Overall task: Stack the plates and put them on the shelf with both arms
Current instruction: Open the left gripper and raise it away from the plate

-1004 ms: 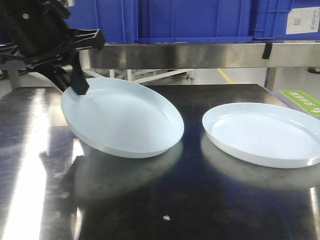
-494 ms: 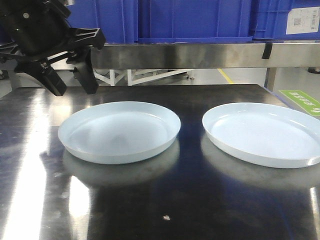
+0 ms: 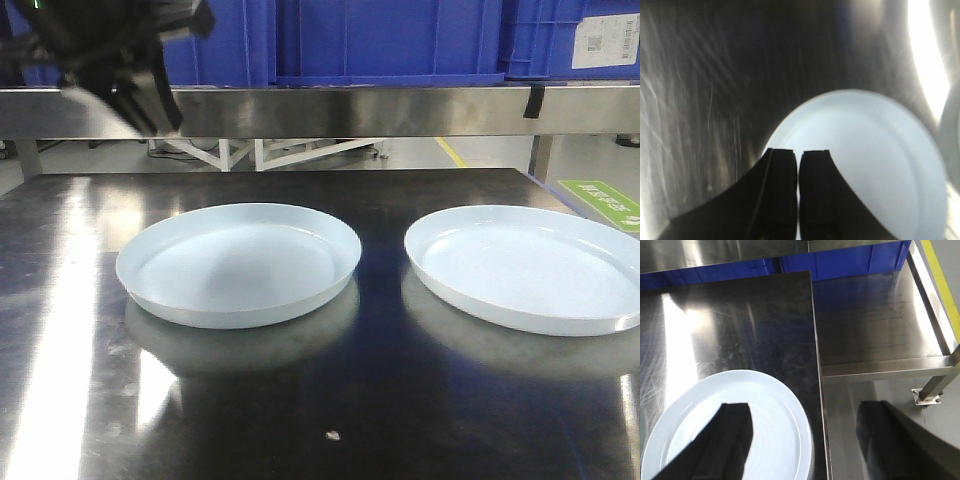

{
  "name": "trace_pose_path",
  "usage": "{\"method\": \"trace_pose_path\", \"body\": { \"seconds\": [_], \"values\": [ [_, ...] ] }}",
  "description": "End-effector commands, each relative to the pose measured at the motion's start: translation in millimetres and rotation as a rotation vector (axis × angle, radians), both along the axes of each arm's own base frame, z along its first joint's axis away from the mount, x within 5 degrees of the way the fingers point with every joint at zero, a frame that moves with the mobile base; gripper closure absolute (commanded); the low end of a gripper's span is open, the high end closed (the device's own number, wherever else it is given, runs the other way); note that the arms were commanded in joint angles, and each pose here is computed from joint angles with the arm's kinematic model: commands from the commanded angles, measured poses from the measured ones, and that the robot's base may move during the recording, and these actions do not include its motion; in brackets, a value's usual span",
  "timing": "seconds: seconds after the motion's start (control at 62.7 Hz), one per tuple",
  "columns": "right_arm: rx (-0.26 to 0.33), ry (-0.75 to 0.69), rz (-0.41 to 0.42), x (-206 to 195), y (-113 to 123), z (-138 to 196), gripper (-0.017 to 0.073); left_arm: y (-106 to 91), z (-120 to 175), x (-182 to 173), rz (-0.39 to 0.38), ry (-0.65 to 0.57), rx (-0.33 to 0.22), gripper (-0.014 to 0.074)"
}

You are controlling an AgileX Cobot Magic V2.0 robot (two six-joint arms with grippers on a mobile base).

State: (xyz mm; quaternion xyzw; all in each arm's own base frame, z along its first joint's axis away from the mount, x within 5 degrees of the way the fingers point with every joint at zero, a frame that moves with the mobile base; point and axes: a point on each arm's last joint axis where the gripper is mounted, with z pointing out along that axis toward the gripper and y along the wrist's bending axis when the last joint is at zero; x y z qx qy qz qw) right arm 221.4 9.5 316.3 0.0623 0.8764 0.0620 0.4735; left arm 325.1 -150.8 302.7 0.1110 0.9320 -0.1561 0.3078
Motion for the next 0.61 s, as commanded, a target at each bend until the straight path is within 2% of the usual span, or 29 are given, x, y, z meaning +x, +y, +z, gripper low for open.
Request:
{"method": "trace_pose_path", "body": {
  "seconds": [0.0, 0.175, 0.351, 0.51, 0.59],
  "values": [
    [-0.008, -0.125, -0.005, 4, -2, 21, 0.0007, 4.5, 60, -14, 0.015, -0.231, -0.108, 0.0505],
    [-0.008, -0.129, -0.005, 4, -2, 22, 0.0007, 34.3, 106, -37, 0.092, -0.392, -0.183, 0.0503],
    [-0.008, -0.129, -0.005, 4, -2, 22, 0.0007, 85.9, 145, -71, 0.231, -0.566, -0.211, 0.0503],
    [-0.008, -0.129, -0.005, 4, -2, 22, 0.0007, 133.5, 159, -107, 0.397, -0.668, -0.175, 0.0503],
    [-0.008, -0.129, -0.005, 4, -2, 22, 0.0007, 150.8, 157, -124, 0.459, -0.704, -0.092, 0.0503]
  ]
}}
